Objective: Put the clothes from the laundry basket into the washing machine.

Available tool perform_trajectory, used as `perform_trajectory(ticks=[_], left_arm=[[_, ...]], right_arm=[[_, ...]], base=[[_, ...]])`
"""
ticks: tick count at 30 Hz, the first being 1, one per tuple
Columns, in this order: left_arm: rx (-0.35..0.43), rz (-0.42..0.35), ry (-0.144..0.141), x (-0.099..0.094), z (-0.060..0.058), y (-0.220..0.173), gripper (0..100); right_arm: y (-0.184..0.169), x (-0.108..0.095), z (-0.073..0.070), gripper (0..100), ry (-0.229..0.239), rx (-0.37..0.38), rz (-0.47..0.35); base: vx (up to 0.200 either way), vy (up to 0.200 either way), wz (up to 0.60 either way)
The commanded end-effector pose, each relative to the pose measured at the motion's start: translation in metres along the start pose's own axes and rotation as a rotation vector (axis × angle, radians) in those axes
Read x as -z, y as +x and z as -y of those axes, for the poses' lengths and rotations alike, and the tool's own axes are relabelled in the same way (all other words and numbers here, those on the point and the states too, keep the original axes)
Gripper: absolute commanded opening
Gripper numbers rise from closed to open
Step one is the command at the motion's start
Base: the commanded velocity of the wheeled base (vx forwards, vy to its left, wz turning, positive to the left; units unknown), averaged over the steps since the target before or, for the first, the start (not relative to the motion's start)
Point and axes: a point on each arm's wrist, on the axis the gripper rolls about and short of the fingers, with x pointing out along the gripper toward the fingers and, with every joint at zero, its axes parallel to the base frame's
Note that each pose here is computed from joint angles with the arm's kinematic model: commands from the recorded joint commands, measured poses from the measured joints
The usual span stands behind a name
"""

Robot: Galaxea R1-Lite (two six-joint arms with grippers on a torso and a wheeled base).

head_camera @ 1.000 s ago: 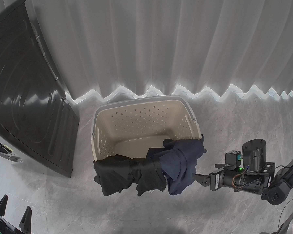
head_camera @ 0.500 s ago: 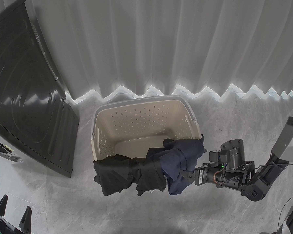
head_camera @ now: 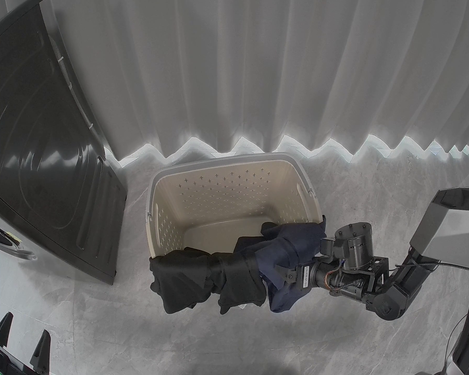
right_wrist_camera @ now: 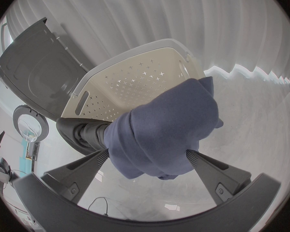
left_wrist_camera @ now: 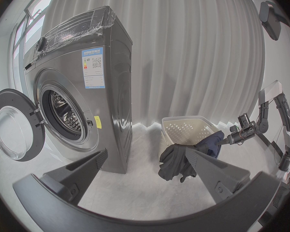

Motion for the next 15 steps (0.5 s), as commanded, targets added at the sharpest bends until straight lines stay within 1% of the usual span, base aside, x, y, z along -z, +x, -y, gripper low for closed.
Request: perform_trajectory(ticks=[1, 3, 4, 11, 13, 15], left_arm=[[-0.001, -0.002, 0.0, 0.005, 0.0, 0.0, 100], [-0.001, -0.002, 0.0, 0.005, 0.0, 0.0, 100], [-0.001, -0.002, 0.0, 0.005, 0.0, 0.0, 100], [-0.001, -0.002, 0.0, 0.005, 0.0, 0.0, 100], [-0.001, -0.002, 0.0, 0.005, 0.0, 0.0, 100], [-0.001, -0.002, 0.0, 0.005, 0.0, 0.0, 100]], right_arm=[[0.006, -0.002, -0.001, 100, 0.013, 0.001, 0.011], [0.005, -0.002, -0.001, 100, 0.013, 0.0, 0.009], [0.005, -0.002, -0.001, 0, 0.013, 0.0, 0.009], [0.003, 0.002, -0.007, 0, 0.031, -0.016, -0.003], [0.002, 0.003, -0.012, 0, 0.05, -0.028, -0.007], [-0.001, 0.003, -0.015, 0, 0.058, -0.038, -0.007]], base=[[0.0, 0.0, 0.0], [0.0, 0.0, 0.0], [0.0, 0.0, 0.0], [0.0, 0.0, 0.0], [0.0, 0.0, 0.0], [0.0, 0.0, 0.0]])
